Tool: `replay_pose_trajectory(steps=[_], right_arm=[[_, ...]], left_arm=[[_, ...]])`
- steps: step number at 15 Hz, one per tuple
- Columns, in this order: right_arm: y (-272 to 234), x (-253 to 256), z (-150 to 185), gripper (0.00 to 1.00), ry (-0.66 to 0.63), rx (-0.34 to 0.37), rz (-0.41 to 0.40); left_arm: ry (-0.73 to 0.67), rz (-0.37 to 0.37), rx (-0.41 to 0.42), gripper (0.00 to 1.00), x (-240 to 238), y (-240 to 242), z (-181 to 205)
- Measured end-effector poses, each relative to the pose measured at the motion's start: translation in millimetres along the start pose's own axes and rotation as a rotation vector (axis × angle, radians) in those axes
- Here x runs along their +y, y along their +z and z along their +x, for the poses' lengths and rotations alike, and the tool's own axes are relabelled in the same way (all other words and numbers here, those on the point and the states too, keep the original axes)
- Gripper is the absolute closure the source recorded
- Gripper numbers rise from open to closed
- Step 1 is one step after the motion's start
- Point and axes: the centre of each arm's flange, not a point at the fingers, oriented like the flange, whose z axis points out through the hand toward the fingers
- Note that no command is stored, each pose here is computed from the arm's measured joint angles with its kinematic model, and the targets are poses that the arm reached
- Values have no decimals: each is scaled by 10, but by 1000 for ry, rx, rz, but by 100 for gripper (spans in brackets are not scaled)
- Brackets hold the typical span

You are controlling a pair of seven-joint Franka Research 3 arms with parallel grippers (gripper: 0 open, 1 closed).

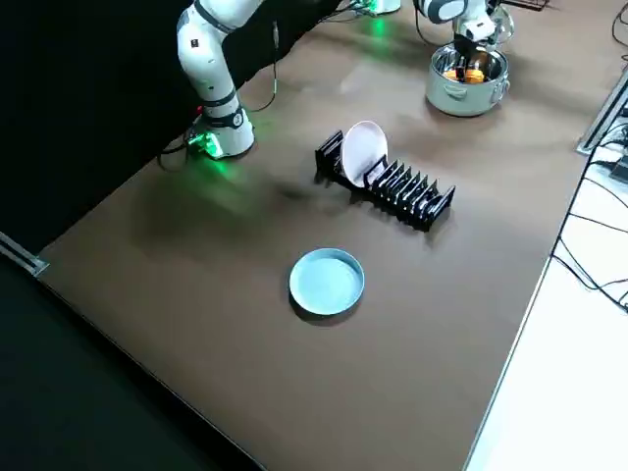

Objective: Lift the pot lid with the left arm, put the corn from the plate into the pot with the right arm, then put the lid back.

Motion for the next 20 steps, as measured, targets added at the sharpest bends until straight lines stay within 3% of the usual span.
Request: replay_pose_trajectory(steps=[5, 8, 9, 11, 13, 16, 20], right_arm=[[11, 48, 47, 61, 5, 11, -4], [4, 61, 65, 36, 8, 16, -3], [-30, 48, 84, 18, 11, 23, 2], [-147, 6, 130, 2, 12, 40, 16], [-390, -22, 175, 0, 18, 37, 17], [-929, 39, 168, 0, 25, -42, -37], [-1855, 575, 258, 0, 44, -158, -121]], left_arm=[[-1, 0, 1, 50, 4, -1, 0], [-15, -2, 19, 50, 31, -82, 9], [-17, 2, 31, 50, 83, -248, -7], [-22, 14, 21, 50, 77, -536, -57], [-42, 3, 17, 50, 57, -903, -98], [-116, -51, 46, 50, 191, -1253, -119], [-221, -89, 109, 50, 897, -1356, -115]])
